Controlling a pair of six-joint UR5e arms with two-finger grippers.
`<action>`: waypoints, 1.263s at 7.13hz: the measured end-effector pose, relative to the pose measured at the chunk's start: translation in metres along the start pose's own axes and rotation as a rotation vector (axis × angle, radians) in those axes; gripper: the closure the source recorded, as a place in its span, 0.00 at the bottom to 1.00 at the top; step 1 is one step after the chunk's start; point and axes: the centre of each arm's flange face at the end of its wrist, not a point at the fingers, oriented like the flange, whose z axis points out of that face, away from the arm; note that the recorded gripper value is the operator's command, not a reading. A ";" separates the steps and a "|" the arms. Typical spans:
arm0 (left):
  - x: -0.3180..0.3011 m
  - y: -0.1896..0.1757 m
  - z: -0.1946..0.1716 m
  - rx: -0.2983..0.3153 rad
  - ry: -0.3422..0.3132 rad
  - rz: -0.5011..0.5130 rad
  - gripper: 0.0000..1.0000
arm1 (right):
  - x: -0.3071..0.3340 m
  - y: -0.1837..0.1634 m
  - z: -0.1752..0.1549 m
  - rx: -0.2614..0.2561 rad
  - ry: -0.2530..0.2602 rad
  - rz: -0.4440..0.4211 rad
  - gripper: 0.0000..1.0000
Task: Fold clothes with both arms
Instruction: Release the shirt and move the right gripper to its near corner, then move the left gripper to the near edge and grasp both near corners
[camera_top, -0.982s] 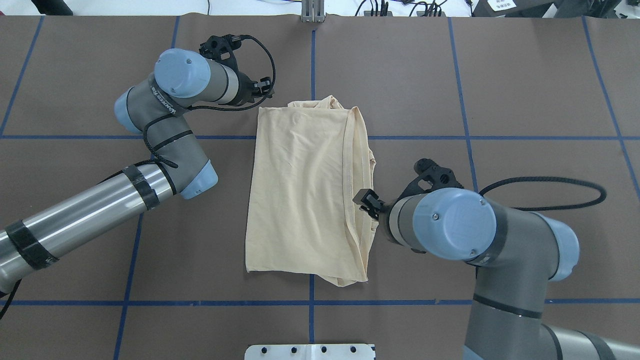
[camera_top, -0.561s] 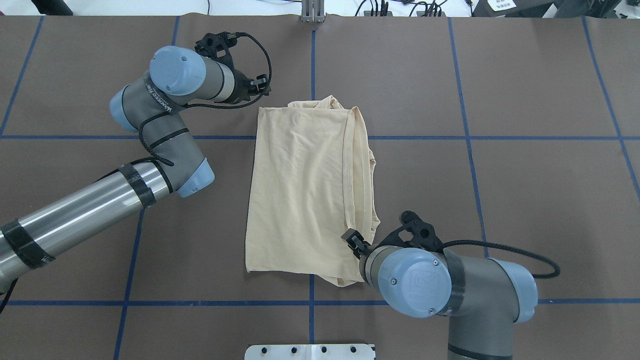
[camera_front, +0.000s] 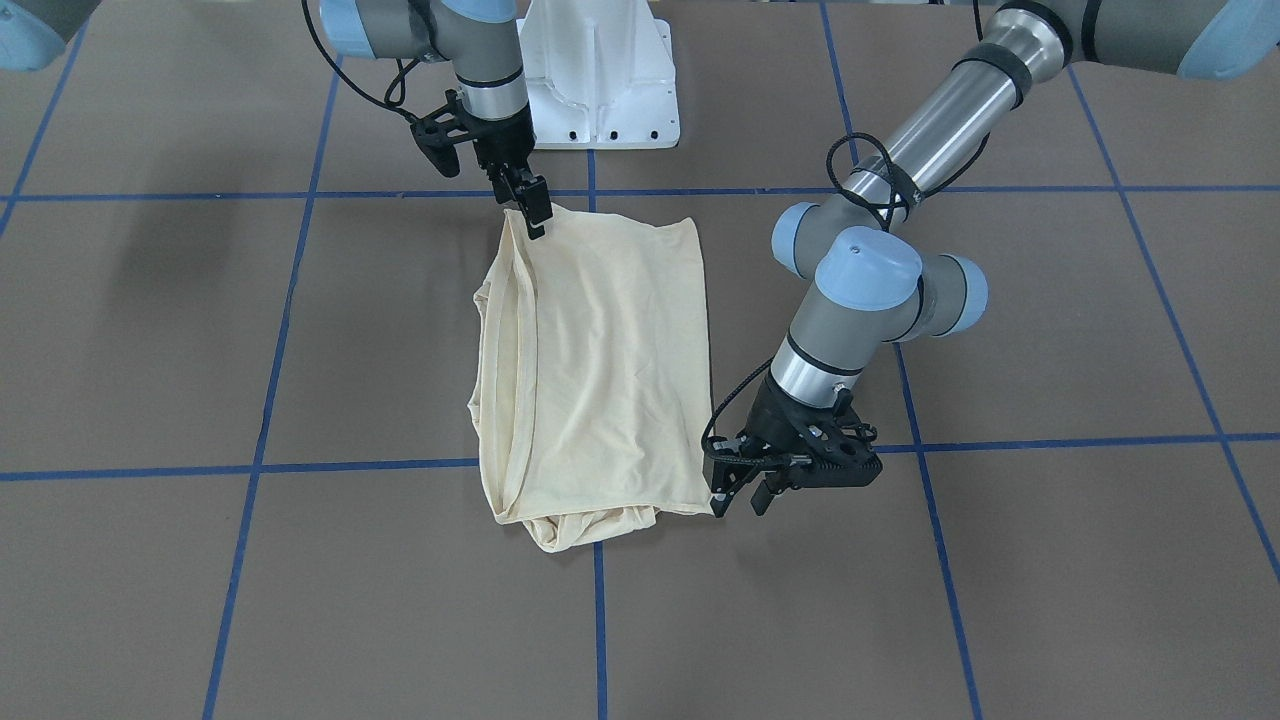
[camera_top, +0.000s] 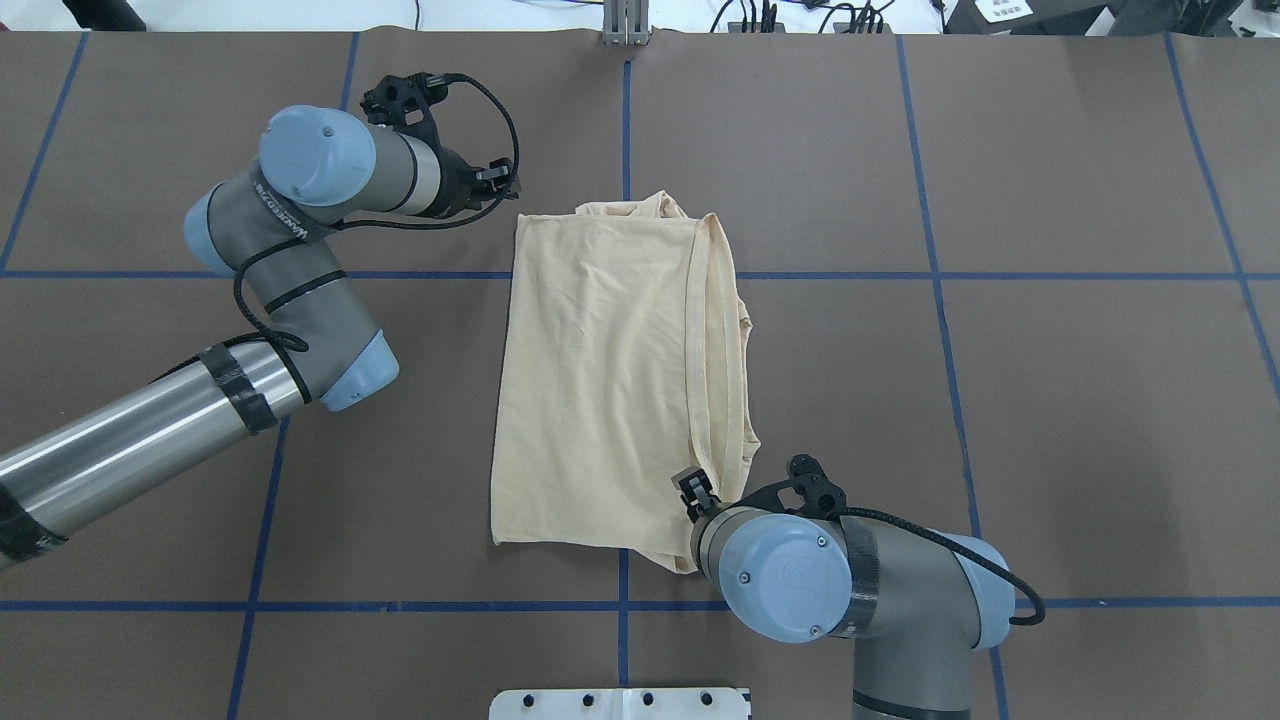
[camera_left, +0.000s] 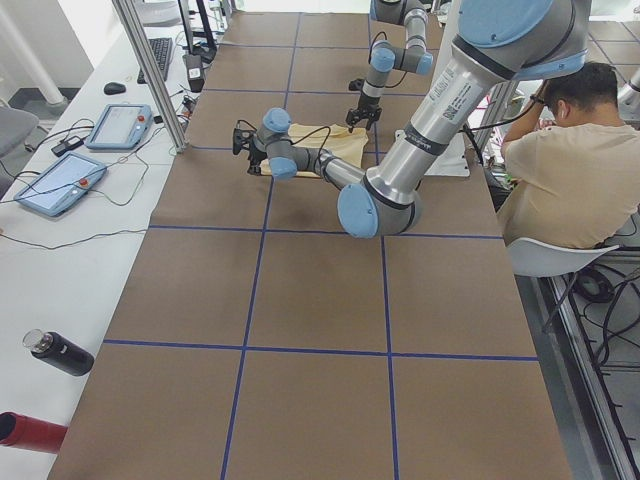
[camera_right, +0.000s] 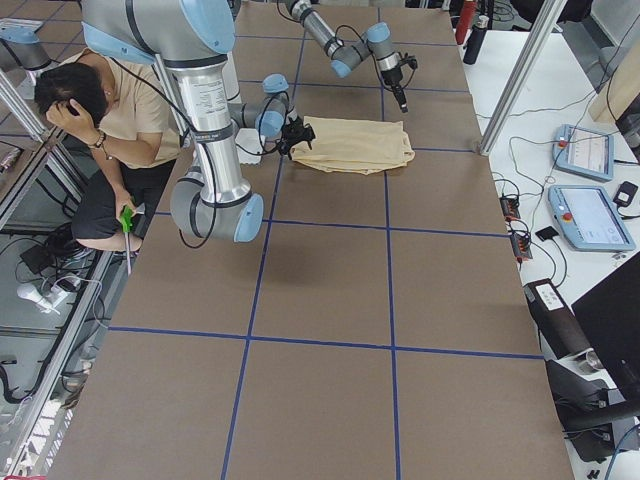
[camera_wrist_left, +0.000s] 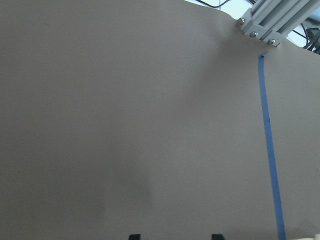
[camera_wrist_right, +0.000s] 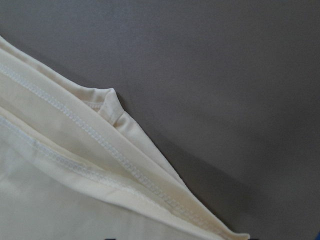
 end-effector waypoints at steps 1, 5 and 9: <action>-0.011 0.002 -0.017 0.007 0.013 0.012 0.44 | -0.002 -0.001 0.005 0.006 -0.001 0.031 0.17; -0.022 0.007 -0.037 0.013 0.028 0.034 0.44 | -0.006 0.004 0.011 0.011 0.005 0.054 1.00; -0.021 0.007 -0.039 0.015 0.033 0.035 0.43 | -0.004 0.004 0.007 0.000 0.016 0.037 1.00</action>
